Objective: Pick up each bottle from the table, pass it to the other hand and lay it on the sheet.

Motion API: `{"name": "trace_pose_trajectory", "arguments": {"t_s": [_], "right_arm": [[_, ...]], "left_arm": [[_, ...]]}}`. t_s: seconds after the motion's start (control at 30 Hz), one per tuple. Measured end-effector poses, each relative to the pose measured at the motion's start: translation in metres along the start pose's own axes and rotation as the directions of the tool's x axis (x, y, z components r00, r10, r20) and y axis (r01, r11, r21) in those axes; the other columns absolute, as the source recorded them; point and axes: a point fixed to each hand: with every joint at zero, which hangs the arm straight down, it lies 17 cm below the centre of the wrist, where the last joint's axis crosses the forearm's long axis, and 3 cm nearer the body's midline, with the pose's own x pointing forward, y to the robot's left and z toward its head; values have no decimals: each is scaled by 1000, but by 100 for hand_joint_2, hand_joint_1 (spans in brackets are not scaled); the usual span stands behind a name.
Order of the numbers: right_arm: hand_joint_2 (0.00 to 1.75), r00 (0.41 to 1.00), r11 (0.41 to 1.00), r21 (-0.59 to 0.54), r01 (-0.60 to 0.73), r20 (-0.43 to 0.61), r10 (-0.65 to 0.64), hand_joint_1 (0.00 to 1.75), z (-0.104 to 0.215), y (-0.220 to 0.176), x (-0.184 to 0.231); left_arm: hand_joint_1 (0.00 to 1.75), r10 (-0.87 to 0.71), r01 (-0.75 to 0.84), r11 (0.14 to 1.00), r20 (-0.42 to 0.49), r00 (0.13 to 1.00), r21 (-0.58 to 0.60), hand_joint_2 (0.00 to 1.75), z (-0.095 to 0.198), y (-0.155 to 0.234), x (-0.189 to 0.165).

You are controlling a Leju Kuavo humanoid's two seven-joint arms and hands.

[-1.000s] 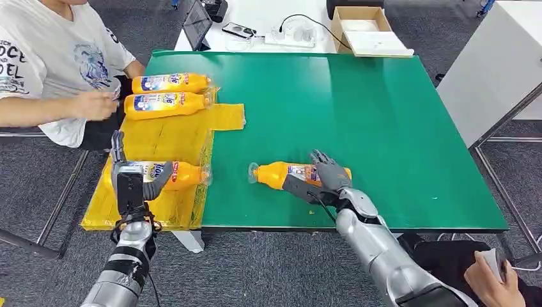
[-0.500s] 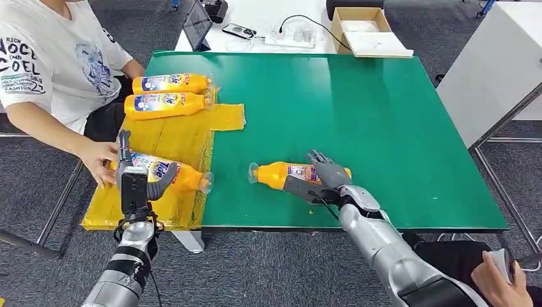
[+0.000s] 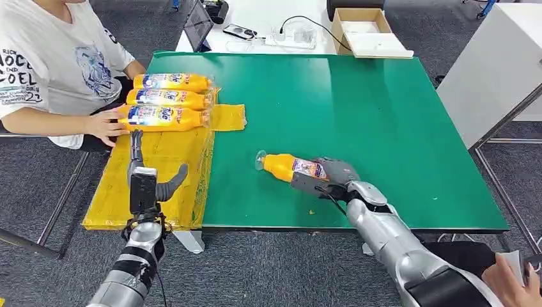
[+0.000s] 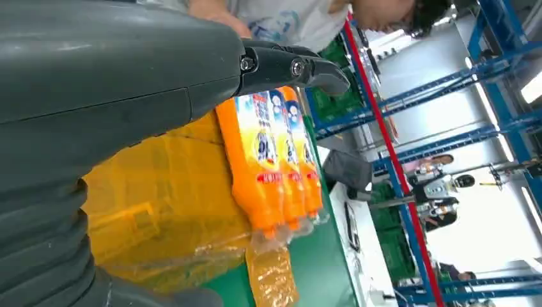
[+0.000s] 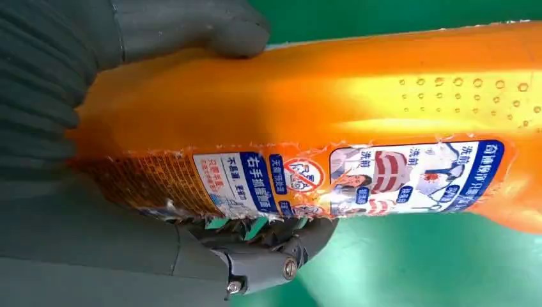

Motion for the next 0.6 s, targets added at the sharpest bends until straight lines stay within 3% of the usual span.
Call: {"name": "trace_pose_trajectory", "arguments": {"t_s": [0.3, 0.43, 0.5, 0.6], "right_arm": [[175, 996, 997, -24, 78, 33, -77, 175, 3, -1, 5], [175, 984, 956, -244, 163, 115, -138, 175, 12, -20, 25], [175, 972, 887, -419, 194, 204, -116, 175, 32, -39, 50], [175, 941, 706, -655, 268, 334, -48, 175, 77, -88, 90]], "left_arm": [[0, 7, -7, 1000, 23, 1000, -5, 175, 1, -8, 11], [0, 81, -80, 995, 11, 997, -58, 175, 8, -23, 16], [0, 194, -199, 971, -50, 980, -136, 175, 16, -46, 19], [0, 356, -383, 896, -153, 922, -226, 175, 32, -80, 30]]}}
